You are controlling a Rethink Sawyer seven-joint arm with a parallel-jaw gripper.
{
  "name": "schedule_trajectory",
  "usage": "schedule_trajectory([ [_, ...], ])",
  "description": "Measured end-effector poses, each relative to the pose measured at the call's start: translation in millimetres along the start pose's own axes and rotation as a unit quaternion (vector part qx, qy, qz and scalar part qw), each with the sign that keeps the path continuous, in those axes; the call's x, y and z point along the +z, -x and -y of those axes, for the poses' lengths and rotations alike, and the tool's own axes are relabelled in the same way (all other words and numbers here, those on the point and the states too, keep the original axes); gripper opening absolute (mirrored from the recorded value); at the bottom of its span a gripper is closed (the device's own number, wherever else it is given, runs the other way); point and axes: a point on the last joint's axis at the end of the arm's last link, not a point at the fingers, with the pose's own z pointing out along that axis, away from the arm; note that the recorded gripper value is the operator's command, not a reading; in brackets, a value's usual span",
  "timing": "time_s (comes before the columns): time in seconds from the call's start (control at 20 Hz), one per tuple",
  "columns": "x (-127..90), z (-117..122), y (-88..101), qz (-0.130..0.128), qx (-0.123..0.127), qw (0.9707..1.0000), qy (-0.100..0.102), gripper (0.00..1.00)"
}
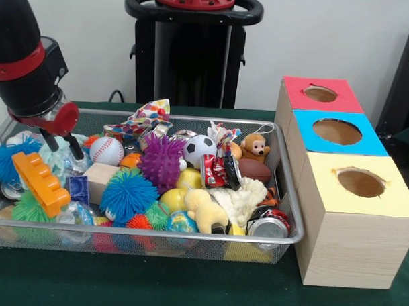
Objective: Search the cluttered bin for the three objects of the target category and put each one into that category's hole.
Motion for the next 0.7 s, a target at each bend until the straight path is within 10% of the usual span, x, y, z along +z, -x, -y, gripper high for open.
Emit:
schedule_trajectory([
  [0.7, 13.7, 3.2, -6.3, 0.011, 0.010, 0.9997, 0.017, 1.00],
])
